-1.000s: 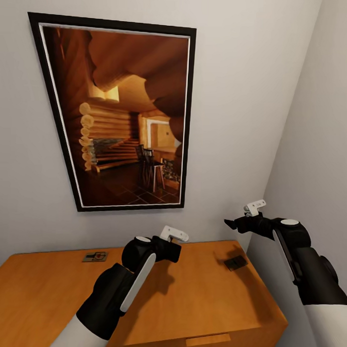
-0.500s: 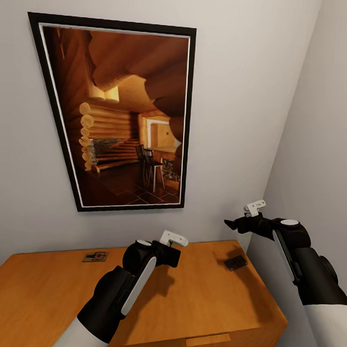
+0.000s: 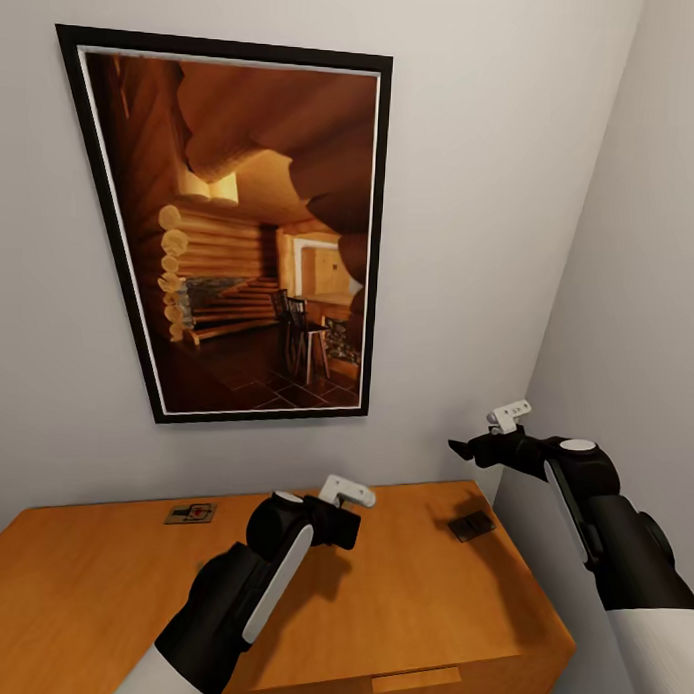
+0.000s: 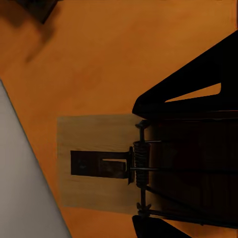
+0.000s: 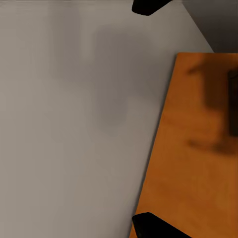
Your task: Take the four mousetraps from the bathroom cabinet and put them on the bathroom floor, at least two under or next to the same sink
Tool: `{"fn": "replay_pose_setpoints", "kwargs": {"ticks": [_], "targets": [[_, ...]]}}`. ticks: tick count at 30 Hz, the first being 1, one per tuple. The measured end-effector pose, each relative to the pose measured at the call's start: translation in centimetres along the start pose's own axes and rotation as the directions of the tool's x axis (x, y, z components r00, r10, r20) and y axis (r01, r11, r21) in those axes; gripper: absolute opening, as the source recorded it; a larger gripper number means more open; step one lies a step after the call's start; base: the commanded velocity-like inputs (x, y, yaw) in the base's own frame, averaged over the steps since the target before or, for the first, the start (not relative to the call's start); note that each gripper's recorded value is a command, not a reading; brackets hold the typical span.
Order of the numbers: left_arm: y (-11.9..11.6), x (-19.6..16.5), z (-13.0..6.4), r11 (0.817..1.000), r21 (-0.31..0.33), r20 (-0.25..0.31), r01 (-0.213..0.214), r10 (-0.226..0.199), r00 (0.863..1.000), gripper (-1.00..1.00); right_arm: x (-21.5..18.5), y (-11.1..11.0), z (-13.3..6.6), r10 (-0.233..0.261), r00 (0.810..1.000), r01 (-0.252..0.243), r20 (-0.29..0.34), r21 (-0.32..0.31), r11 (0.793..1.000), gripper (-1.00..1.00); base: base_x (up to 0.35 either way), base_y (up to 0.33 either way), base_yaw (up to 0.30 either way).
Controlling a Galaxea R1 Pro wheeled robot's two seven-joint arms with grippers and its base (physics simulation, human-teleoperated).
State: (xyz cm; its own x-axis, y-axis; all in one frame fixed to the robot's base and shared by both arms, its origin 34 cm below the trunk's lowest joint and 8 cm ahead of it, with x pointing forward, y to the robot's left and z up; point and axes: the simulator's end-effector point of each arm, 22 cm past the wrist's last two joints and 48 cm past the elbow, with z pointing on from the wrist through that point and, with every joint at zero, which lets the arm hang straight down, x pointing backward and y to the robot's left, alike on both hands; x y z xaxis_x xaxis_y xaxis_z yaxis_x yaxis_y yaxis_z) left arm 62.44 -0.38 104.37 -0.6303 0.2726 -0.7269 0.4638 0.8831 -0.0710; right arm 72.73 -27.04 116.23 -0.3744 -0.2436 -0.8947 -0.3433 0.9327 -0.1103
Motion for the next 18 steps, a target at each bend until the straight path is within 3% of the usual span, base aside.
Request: {"fn": "replay_pose_setpoints", "kwargs": {"ticks": [18], "targets": [[-0.24,1.12,0.33,1.0,0.006,-0.022,0.005,-0.005,1.0,-1.0,0.02,0.25,0.18,0.004,1.0,-0.004,0.002,-0.004,1.0,1.0,0.0,0.0,0.0]]}}
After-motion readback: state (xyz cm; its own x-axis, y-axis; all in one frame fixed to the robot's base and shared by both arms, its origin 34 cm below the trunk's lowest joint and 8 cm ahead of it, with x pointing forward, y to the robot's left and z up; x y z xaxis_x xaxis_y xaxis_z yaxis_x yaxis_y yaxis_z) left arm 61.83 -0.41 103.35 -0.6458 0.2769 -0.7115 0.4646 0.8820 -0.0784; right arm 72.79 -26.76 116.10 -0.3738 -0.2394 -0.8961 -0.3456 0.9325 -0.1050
